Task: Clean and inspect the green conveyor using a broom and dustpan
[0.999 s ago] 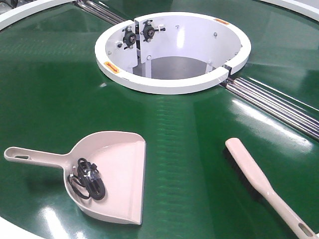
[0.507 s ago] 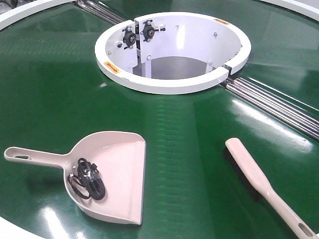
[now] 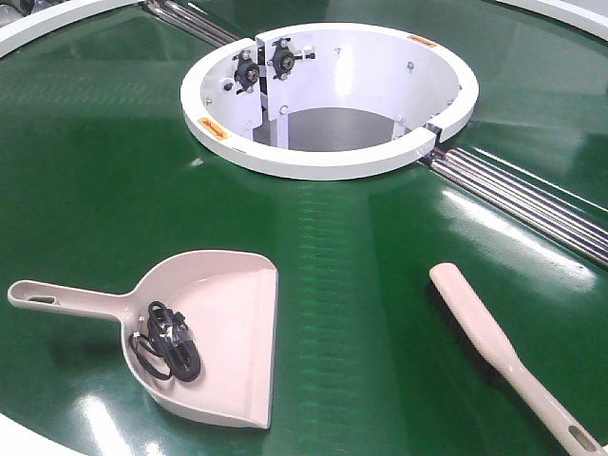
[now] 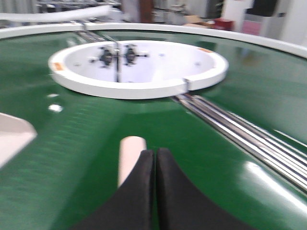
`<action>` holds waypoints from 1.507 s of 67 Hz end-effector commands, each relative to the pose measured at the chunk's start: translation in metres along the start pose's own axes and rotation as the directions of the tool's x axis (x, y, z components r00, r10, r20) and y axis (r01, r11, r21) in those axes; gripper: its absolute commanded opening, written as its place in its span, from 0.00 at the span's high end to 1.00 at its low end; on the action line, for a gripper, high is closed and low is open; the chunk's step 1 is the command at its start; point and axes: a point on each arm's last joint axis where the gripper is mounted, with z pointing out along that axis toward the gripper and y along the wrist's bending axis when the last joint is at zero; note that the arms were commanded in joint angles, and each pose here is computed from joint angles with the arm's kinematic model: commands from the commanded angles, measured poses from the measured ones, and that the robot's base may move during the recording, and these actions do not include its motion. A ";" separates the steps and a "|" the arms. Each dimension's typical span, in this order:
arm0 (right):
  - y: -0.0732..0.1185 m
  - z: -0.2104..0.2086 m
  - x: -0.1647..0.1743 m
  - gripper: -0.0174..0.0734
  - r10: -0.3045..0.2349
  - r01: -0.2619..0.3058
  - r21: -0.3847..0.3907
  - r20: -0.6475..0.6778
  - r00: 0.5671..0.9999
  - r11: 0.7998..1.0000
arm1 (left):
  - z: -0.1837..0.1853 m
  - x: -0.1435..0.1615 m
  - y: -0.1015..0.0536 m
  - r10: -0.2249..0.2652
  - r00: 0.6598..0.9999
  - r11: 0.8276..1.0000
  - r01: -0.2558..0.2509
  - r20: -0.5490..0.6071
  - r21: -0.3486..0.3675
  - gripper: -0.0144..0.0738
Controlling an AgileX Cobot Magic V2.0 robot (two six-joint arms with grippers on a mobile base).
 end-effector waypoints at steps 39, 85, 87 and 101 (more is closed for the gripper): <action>-0.003 0.024 0.048 0.82 0.041 -0.053 0.105 0.115 0.993 0.993 | 0.000 0.003 0.000 -0.009 0.998 1.000 0.009 0.061 -0.002 0.85; -0.003 0.024 0.049 0.82 0.054 -0.066 0.104 0.113 0.992 0.992 | 0.000 0.003 0.000 -0.009 0.998 1.000 0.009 0.061 -0.002 0.85; -0.003 0.024 0.049 0.82 0.054 -0.066 0.104 0.113 0.992 0.992 | 0.000 0.003 0.000 -0.009 0.998 1.000 0.009 0.061 -0.002 0.85; -0.003 0.024 0.049 0.82 0.054 -0.066 0.104 0.113 0.992 0.992 | 0.000 0.003 0.000 -0.009 0.998 1.000 0.009 0.061 -0.002 0.85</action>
